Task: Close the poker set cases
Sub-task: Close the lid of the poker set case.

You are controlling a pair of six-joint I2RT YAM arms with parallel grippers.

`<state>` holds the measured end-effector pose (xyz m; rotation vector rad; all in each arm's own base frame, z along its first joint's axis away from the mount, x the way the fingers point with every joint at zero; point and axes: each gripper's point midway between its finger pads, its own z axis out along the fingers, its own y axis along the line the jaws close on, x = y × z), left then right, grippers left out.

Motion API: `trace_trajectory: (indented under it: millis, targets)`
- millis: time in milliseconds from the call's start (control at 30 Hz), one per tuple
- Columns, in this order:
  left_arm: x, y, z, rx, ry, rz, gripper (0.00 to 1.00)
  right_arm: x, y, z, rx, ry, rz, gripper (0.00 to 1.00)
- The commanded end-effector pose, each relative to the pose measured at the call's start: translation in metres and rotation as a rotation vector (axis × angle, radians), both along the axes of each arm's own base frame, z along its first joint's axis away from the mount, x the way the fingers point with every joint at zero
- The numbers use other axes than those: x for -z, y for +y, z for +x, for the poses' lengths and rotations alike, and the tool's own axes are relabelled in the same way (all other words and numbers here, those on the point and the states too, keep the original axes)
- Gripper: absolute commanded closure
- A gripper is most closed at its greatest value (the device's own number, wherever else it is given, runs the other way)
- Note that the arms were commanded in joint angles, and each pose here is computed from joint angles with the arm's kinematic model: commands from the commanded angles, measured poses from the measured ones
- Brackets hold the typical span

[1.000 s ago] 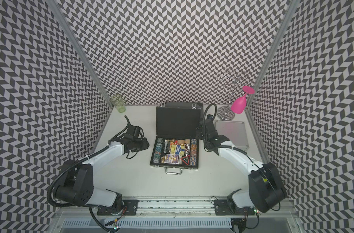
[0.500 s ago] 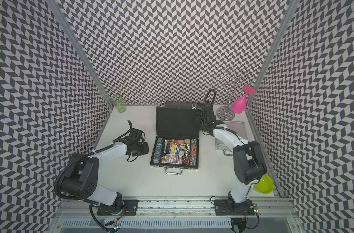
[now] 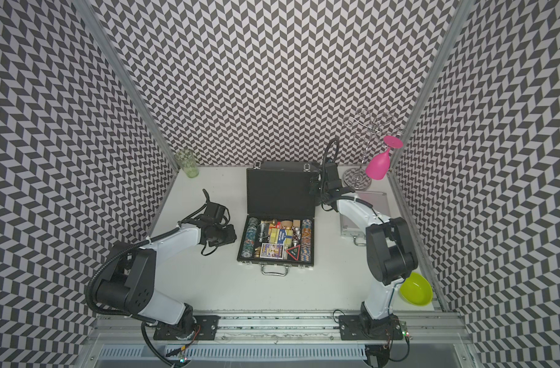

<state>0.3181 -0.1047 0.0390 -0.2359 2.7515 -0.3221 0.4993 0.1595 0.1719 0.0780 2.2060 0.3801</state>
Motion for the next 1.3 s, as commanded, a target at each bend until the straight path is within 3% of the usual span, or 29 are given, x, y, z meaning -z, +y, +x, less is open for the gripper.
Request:
trace_trajectory:
  millis: [0,300,700,967,1267]
  targets:
    - [-0.017,0.003,0.011,-0.008,-0.038,-0.014,0.57,-0.021,0.007,-0.005,-0.046,-0.09,0.018,0.88]
    - [-0.022,0.006,0.018,-0.038,-0.048,-0.068,0.54,-0.058,-0.001,-0.037,-0.085,-0.293,-0.005,0.9]
    - [-0.025,0.012,0.037,-0.12,-0.062,-0.125,0.51,-0.062,0.017,-0.089,-0.158,-0.425,-0.07,0.87]
    - [-0.039,0.038,0.053,-0.25,-0.115,-0.156,0.48,-0.043,0.03,-0.124,-0.168,-0.412,-0.077,0.82]
    - [-0.057,0.036,0.081,-0.274,-0.161,-0.2,0.47,-0.025,0.018,-0.156,-0.102,-0.386,-0.018,0.67]
